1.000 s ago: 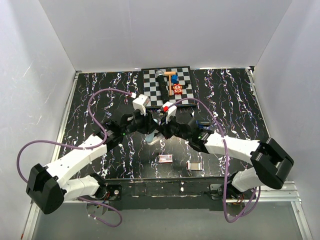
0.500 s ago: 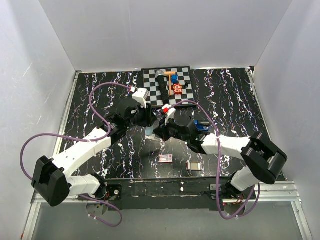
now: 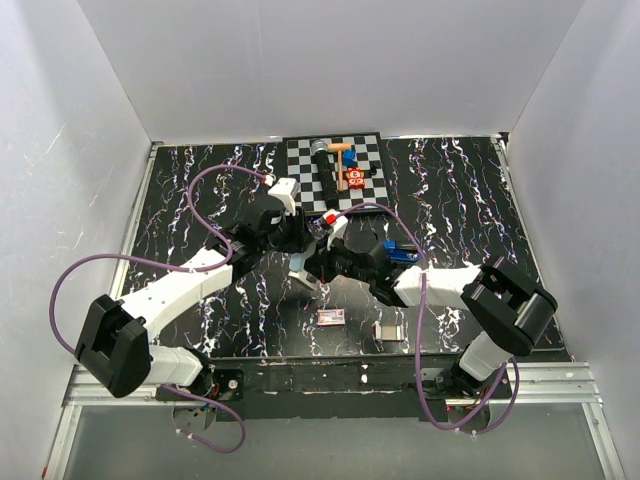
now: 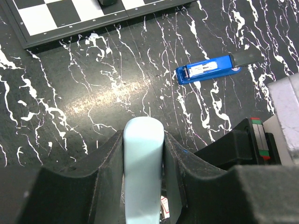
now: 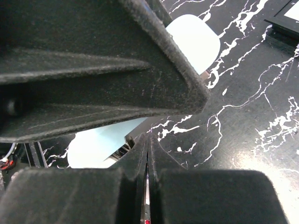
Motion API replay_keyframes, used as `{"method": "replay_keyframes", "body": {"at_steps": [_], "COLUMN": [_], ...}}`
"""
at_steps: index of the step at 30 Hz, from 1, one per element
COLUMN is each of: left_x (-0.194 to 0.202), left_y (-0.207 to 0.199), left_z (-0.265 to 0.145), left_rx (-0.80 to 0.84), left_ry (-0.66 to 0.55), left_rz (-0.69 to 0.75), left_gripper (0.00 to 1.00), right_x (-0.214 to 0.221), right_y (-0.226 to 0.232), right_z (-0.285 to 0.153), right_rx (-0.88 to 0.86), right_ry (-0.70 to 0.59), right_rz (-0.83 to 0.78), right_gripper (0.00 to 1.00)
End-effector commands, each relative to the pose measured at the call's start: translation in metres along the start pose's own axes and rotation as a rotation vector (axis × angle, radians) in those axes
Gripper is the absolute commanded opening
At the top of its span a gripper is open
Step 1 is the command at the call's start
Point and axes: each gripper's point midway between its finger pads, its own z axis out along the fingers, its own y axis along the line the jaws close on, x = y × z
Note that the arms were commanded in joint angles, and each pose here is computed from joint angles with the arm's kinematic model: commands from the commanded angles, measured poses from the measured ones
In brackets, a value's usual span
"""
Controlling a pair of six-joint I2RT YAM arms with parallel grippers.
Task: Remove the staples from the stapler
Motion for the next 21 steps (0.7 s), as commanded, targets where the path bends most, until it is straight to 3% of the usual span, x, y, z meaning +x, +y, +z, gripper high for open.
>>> {"method": "replay_keyframes", "body": {"at_steps": [1,21], "left_x": [-0.074,-0.069], "left_y": [-0.011,-0.002], "left_z": [-0.007,0.011], "left_rx": [0.019,-0.019], "left_ry": [-0.232,-0.203], "left_rz": [-0.046,-0.046], "left_gripper": [0.0,0.0], "right_x": [-0.003,-0.009], "right_y": [0.03,0.05], "right_z": [0.004,0.001], "right_rx": [-0.132,-0.234], "right_ry": [-0.008,-0.037], "right_rz": [0.045,0.081], "right_gripper": [0.01,0.01]}}
